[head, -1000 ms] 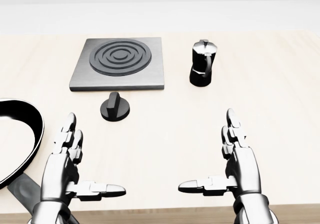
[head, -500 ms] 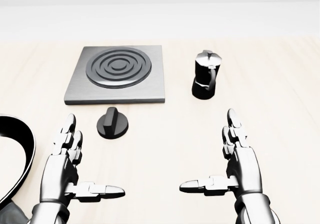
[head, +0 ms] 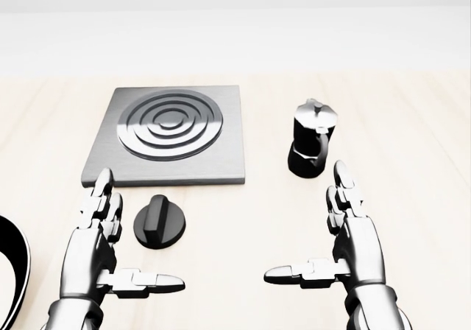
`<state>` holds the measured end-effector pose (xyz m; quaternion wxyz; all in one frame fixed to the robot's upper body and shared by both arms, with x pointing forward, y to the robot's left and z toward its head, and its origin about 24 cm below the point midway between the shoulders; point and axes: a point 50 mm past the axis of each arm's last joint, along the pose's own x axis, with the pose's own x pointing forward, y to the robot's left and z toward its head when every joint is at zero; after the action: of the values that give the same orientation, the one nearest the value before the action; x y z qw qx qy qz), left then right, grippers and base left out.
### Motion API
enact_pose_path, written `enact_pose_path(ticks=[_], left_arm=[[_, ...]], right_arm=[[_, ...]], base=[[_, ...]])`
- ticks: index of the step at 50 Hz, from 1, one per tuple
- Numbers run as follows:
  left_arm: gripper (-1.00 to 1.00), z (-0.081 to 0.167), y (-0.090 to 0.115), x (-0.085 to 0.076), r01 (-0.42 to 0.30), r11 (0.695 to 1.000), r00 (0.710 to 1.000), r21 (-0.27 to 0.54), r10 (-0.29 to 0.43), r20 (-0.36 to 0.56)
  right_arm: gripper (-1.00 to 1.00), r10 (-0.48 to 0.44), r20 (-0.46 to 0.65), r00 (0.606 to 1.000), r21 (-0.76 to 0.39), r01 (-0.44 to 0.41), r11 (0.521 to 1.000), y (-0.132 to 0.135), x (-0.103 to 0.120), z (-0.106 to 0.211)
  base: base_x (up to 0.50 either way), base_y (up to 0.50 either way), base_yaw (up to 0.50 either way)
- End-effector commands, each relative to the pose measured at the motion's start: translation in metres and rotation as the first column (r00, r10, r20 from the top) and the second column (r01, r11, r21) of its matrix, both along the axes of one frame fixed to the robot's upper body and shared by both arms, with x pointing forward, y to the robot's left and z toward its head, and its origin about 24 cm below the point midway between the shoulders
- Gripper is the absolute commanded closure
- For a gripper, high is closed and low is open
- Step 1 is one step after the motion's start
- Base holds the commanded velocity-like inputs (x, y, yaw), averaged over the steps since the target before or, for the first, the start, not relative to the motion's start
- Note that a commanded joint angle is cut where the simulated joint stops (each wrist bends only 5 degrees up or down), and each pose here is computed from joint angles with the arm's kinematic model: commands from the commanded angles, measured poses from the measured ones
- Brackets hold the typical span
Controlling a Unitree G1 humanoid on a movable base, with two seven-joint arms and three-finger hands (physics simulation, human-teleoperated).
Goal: Turn on the stove.
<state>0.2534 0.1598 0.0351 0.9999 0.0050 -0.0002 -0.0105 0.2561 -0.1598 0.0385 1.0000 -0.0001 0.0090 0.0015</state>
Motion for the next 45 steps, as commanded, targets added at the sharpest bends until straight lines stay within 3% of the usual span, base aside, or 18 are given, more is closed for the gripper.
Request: enact_pose_path(ticks=[1, 21, 33, 45], left_arm=[[-1.00, 0.000, 0.000, 0.000, 0.000, 1.000, 1.000, 0.002, 0.000, -0.001], [-1.00, -0.006, -0.001, 0.001, 0.003, 1.000, 1.000, 0.016, -0.002, -0.024], [-1.00, -0.019, -0.001, 0.007, 0.002, 0.998, 0.996, 0.068, 0.004, -0.093], [-1.00, -0.030, -0.004, 0.008, 0.030, 0.998, 0.987, 0.063, -0.019, -0.157]], right_arm=[[-1.00, 0.001, -0.004, 1.000, 0.000, -0.001, 1.000, 0.000, 0.000, -0.001], [-1.00, 0.004, -0.008, 1.000, -0.001, -0.005, 1.000, 0.000, 0.000, -0.002], [-1.00, 0.005, -0.012, 1.000, 0.000, -0.005, 1.000, 0.000, 0.001, -0.003], [-1.00, 0.005, -0.013, 1.000, 0.001, -0.005, 1.000, 0.000, 0.002, -0.003]], base=[[0.18, 0.00, 0.00], [0.02, 0.00, 0.00], [0.00, 0.00, 0.00], [0.00, 0.00, 0.00]])
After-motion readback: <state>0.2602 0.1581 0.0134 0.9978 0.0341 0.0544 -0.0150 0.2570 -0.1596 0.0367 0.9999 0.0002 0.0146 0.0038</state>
